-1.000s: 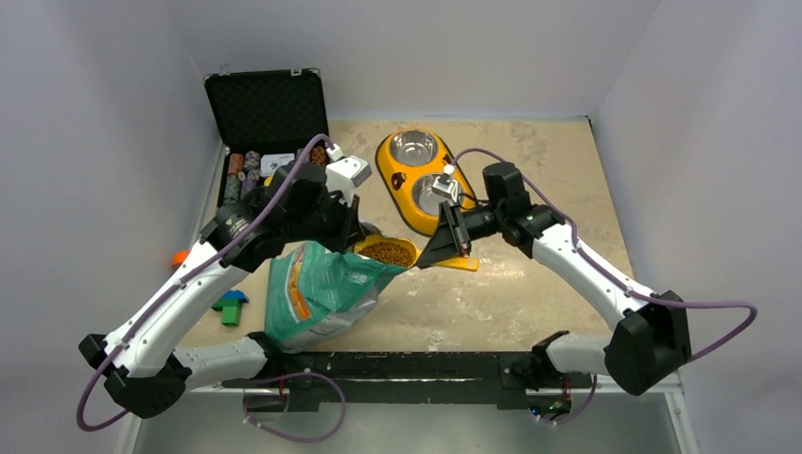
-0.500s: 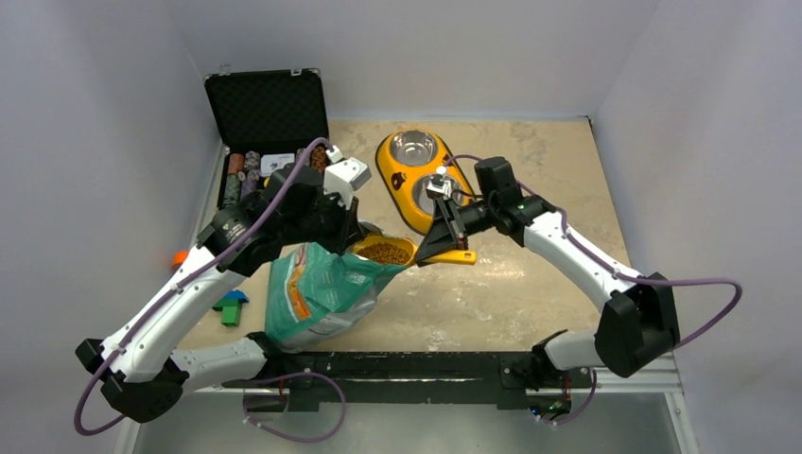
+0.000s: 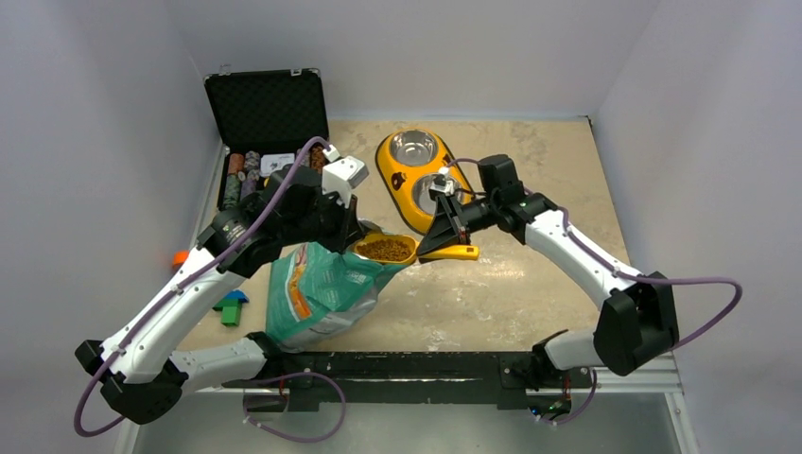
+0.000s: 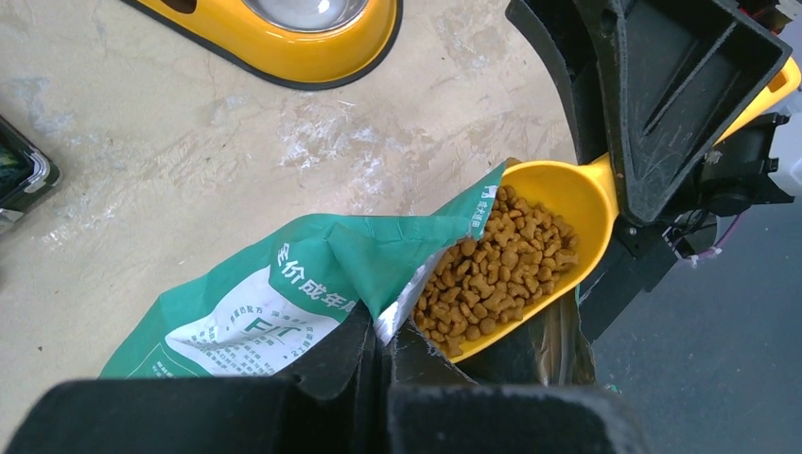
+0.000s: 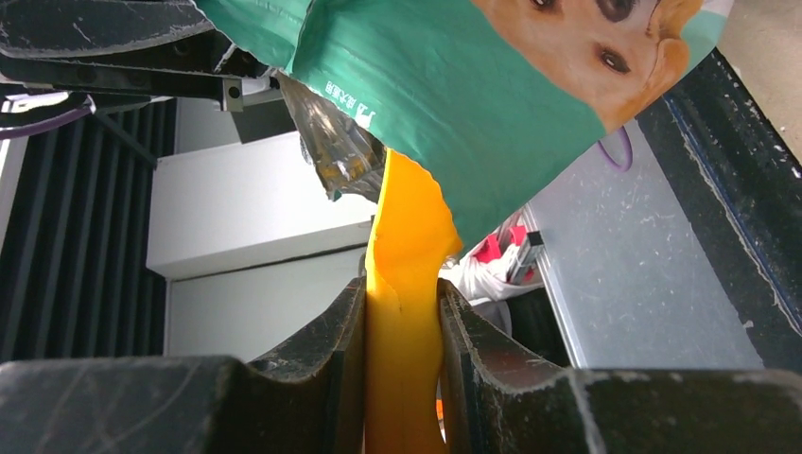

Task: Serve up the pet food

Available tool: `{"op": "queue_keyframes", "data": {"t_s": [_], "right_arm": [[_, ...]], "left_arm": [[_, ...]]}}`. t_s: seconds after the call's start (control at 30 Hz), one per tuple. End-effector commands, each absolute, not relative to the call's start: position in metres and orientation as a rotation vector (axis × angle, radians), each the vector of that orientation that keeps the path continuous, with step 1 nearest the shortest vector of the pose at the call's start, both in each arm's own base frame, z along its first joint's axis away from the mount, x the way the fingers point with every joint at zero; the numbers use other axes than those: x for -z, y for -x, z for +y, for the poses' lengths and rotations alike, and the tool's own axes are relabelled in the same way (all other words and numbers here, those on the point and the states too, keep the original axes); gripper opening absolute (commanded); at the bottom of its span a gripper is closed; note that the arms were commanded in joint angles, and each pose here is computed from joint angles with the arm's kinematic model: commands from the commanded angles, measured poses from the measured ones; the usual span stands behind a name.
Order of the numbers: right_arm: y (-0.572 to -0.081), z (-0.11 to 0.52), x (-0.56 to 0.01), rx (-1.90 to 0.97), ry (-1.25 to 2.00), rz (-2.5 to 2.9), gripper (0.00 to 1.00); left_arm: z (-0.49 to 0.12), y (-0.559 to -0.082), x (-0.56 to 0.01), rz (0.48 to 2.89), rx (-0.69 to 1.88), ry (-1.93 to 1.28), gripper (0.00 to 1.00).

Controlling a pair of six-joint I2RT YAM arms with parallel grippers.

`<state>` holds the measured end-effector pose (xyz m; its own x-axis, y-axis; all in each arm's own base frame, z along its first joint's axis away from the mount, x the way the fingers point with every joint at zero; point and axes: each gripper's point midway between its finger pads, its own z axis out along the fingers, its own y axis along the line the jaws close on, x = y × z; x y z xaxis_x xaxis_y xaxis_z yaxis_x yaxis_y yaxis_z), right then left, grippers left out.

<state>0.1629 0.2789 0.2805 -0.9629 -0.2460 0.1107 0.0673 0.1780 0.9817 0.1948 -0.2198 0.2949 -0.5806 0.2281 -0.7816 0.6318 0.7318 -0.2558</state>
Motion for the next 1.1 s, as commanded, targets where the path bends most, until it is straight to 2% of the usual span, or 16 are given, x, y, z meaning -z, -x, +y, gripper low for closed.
{"op": "queue_keyframes", "data": {"t_s": [0.0,0.53,0.83,1.07], "right_arm": [[-0.168,0.27,-0.295,1.938,-0.233,-2.297,0.0],[-0.151,0.243,-0.296,1.984,-0.198,-2.318,0.0],[-0.14,0.236,-0.32,2.052,-0.252,-2.339,0.0],[-0.152,0.227,-0.344,2.144,-0.254,-2.365,0.0]], "left_arm": [[-0.234,-0.2,-0.379,1.87,0.828,-0.544,0.0],[-0.205,-0.224,-0.367,1.933,0.635,-0.36,0.0],[-0.183,-0.24,-0.356,2.014,0.469,-0.229,0.0],[-0.163,-0.244,-0.351,2.046,0.355,-0.14,0.0]]}}
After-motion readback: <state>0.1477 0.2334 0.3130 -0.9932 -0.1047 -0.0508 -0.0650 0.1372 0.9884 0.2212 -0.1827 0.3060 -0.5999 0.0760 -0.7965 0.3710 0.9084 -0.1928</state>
